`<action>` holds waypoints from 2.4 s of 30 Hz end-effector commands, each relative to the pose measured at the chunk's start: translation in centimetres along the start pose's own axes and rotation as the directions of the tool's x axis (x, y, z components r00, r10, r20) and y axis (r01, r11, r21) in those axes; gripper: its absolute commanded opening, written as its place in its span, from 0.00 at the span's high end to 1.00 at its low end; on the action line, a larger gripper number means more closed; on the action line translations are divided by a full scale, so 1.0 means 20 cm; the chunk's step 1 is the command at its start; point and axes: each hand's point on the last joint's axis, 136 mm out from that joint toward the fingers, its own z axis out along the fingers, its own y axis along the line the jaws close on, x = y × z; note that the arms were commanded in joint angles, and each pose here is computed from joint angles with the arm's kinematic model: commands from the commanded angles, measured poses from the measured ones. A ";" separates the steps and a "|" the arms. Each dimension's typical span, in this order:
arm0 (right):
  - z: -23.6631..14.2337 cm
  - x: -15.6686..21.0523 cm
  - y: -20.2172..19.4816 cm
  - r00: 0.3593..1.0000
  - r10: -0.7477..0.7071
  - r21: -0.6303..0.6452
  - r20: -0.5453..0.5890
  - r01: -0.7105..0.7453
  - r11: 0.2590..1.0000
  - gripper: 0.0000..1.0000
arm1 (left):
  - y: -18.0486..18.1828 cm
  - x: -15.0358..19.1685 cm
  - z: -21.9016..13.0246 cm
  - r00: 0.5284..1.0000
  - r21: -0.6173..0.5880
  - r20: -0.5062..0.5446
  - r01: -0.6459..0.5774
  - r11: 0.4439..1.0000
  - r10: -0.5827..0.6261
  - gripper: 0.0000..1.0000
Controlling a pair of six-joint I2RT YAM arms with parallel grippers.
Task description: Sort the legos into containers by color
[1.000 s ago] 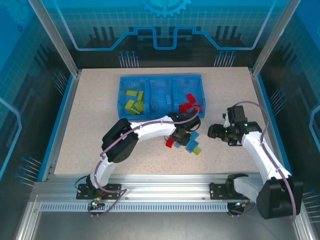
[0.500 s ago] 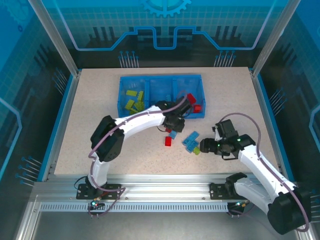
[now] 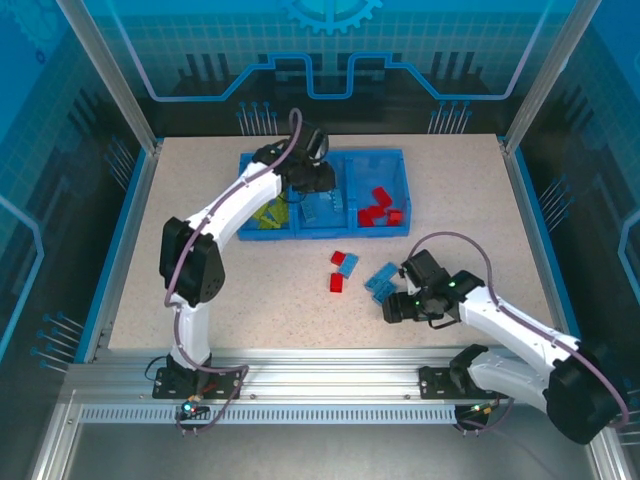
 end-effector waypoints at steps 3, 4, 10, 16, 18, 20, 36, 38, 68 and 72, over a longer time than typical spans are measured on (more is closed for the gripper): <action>0.03 -0.09 0.03 0.997 -0.070 0.074 0.011 0.069 0.995 0.22 | 0.07 -0.03 0.15 0.991 0.025 -0.080 0.107 0.994 -0.105 0.72; 0.04 -0.10 0.03 0.997 -0.082 0.086 0.000 0.082 0.993 0.22 | 0.07 -0.02 0.18 0.989 0.029 -0.095 0.114 0.993 -0.111 0.71; 0.09 -0.16 0.03 0.992 -0.122 0.150 -0.016 0.124 0.981 0.28 | 0.09 0.01 0.28 0.982 0.026 -0.130 0.144 0.989 -0.140 0.61; 0.14 -0.16 0.03 0.988 -0.144 0.159 -0.048 0.150 0.976 0.43 | 0.10 0.03 0.27 0.978 0.019 -0.144 0.155 0.988 -0.150 0.41; 0.15 -0.16 0.04 0.987 -0.146 0.158 -0.062 0.154 0.975 0.49 | 0.09 0.02 0.22 0.981 0.028 -0.127 0.154 0.988 -0.149 0.30; 0.16 -0.15 0.04 0.986 -0.148 0.161 -0.071 0.158 0.974 0.56 | 0.07 0.00 0.14 0.984 0.048 -0.098 0.151 0.987 -0.146 0.13; -0.19 -0.32 0.41 0.960 -0.266 -0.069 0.082 0.272 0.960 0.81 | 0.33 0.16 -0.25 0.986 0.007 0.006 0.165 0.986 -0.165 0.01; -0.26 -0.38 0.51 0.950 -0.280 -0.136 0.135 0.298 0.945 0.81 | 0.40 0.25 -0.26 0.988 -0.042 -0.007 0.151 0.988 -0.152 0.01; 0.17 -1.54 1.40 0.992 -0.052 -0.353 0.115 0.090 0.931 0.55 | 0.75 1.13 -0.34 0.974 -0.243 -0.085 0.186 0.952 -0.212 0.01; 0.17 -1.56 1.44 0.990 -0.052 -0.381 0.130 0.098 0.919 0.33 | 0.64 1.19 -0.29 0.981 -0.232 -0.129 0.114 0.966 -0.147 0.01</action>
